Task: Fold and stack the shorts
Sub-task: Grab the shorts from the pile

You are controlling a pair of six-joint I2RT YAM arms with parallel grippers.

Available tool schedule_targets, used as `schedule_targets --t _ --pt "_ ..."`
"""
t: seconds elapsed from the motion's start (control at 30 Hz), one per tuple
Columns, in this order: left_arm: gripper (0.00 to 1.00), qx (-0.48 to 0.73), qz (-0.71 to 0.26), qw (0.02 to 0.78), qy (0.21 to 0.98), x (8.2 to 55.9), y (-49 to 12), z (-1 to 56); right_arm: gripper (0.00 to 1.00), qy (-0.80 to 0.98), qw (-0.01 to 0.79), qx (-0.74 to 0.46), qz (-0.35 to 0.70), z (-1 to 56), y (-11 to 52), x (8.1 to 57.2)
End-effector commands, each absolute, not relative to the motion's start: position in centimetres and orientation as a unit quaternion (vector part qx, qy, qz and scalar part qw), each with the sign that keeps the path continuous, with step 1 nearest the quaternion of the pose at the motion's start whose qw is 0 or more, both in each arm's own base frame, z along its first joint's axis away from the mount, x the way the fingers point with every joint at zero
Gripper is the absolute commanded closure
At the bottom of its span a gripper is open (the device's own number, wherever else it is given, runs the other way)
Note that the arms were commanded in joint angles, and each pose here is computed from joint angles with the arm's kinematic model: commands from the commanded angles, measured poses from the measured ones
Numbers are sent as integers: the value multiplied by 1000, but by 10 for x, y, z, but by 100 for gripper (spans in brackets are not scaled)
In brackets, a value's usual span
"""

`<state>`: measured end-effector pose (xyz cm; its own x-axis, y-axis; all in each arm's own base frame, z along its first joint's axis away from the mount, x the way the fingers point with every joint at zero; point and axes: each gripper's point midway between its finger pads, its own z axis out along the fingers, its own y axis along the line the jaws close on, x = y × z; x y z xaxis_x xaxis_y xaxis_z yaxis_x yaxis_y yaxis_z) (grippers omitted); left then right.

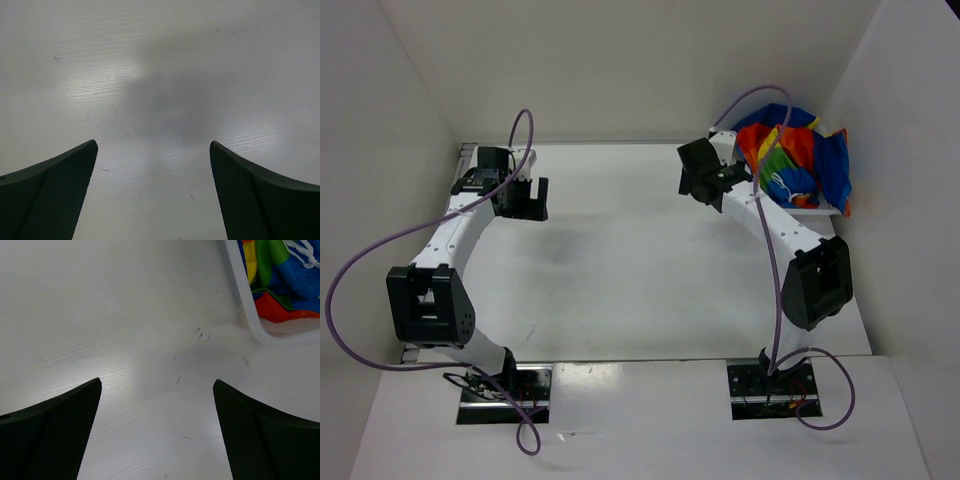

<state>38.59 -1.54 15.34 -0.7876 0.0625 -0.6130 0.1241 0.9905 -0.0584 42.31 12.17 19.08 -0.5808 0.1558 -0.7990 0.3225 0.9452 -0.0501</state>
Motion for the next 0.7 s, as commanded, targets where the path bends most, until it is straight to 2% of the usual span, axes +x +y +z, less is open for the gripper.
schedule_targets --t 0.0,0.03,0.07,0.13,0.17,0.2,0.33,0.67 --pt "1 58 -68 324 942 389 -23 156 4 865 463 172 -91 216 96 422" --pt "1 60 -76 325 941 389 -25 160 6 842 503 190 -45 243 96 428" --pt "1 60 -76 325 941 389 -25 160 11 840 509 188 -5 248 99 430" --pt "1 62 -82 324 940 386 -28 162 18 826 511 234 38 252 65 438" --pt "1 62 -82 324 941 383 -28 164 16 827 499 247 71 250 58 441" --pt "1 61 -77 330 939 382 -26 169 14 818 488 298 61 245 20 447" --pt "1 59 -73 325 941 374 -24 167 11 809 475 345 28 243 -42 455" --pt "1 65 -92 318 941 373 -31 163 17 810 434 393 -31 210 -100 508"
